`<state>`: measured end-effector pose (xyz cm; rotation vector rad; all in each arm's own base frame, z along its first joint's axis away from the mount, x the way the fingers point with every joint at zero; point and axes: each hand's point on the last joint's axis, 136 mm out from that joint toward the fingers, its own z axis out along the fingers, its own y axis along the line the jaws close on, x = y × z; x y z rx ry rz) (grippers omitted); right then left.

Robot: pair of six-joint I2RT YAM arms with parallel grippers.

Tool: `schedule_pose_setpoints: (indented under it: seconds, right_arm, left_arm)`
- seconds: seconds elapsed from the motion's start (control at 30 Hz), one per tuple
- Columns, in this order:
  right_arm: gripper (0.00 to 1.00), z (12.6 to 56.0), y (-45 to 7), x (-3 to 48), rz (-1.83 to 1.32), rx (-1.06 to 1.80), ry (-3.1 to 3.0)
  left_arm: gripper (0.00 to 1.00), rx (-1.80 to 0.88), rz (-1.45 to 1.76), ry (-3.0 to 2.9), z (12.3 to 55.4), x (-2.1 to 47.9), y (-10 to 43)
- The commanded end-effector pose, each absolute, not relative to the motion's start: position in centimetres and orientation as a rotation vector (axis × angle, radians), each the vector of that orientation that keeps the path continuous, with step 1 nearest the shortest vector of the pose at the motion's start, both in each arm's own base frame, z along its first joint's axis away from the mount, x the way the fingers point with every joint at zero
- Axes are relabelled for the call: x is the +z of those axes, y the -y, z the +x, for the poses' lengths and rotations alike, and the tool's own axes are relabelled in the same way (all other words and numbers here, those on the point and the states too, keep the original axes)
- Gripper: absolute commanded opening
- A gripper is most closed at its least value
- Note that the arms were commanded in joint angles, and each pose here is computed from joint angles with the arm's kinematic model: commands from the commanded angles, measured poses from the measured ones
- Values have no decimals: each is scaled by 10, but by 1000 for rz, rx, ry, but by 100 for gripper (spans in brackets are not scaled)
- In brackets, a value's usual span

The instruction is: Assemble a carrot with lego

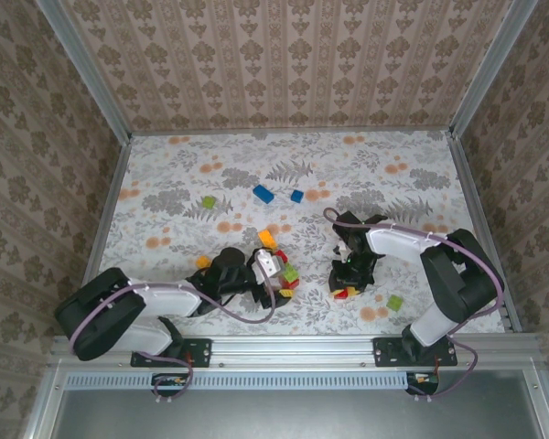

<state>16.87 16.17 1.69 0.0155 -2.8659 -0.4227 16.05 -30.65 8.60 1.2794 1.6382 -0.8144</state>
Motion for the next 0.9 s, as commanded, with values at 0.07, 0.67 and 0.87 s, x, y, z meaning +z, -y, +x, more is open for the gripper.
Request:
schedule_pose_setpoints:
  seconds: [0.07,0.67,0.87]
  right_arm:
    - [34,166,-160,8,54,-416,2876]
    - [33,169,-164,7,68,-439,2876]
    - [33,169,-164,8,70,-444,2878]
  left_arm:
    - [100,-814,1264,-1610,160,93,302]
    - [100,-833,1195,-1594,158,92,284]
    - [100,-795,1148,-1609,163,91,277]
